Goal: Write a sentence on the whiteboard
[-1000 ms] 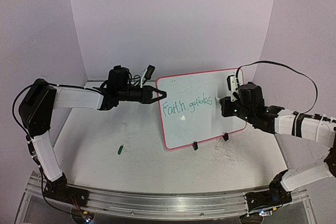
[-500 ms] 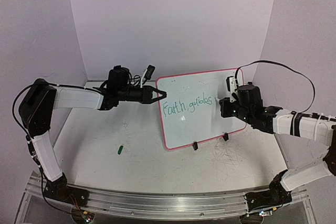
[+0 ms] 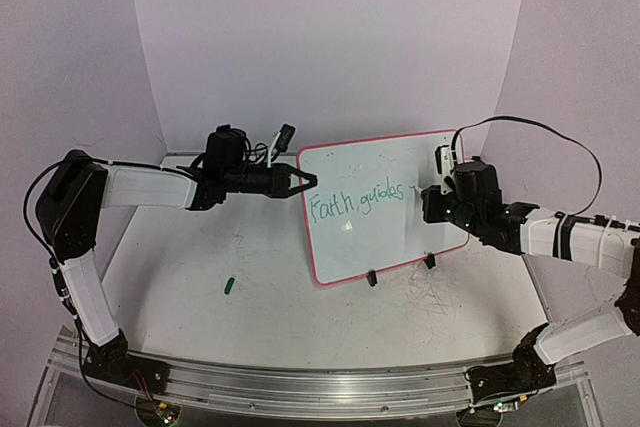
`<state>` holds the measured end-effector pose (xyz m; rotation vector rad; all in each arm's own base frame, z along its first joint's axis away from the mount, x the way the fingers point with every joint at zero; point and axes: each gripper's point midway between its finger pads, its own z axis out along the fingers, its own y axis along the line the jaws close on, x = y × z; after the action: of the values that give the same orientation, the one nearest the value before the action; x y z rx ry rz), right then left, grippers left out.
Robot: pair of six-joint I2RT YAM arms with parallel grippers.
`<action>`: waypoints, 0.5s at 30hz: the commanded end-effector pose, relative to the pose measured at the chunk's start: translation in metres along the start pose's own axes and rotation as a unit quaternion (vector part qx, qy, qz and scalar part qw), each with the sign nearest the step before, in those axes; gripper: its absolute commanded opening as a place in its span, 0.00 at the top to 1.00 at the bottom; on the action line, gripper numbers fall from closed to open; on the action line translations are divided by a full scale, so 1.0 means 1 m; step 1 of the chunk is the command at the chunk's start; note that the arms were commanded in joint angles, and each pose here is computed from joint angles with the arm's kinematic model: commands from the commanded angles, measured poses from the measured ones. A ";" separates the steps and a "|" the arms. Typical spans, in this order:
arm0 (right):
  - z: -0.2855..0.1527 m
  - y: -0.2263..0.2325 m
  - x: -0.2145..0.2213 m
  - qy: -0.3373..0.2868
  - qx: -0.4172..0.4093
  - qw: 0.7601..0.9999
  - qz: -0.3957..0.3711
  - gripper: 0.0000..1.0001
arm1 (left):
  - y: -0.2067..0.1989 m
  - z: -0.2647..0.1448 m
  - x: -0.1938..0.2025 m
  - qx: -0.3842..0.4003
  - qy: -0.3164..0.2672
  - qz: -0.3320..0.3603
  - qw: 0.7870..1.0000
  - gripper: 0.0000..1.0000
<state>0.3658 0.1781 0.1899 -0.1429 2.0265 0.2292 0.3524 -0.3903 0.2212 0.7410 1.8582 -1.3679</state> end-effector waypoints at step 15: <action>0.003 0.000 -0.024 -0.027 0.005 1.000 0.009 1.00 | 0.026 -0.004 0.014 -0.061 0.018 -0.013 0.998 1.00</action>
<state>0.3703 0.1790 0.1950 -0.1355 2.0148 0.2311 0.3526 -0.3903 0.2211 0.7375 1.8605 -1.3682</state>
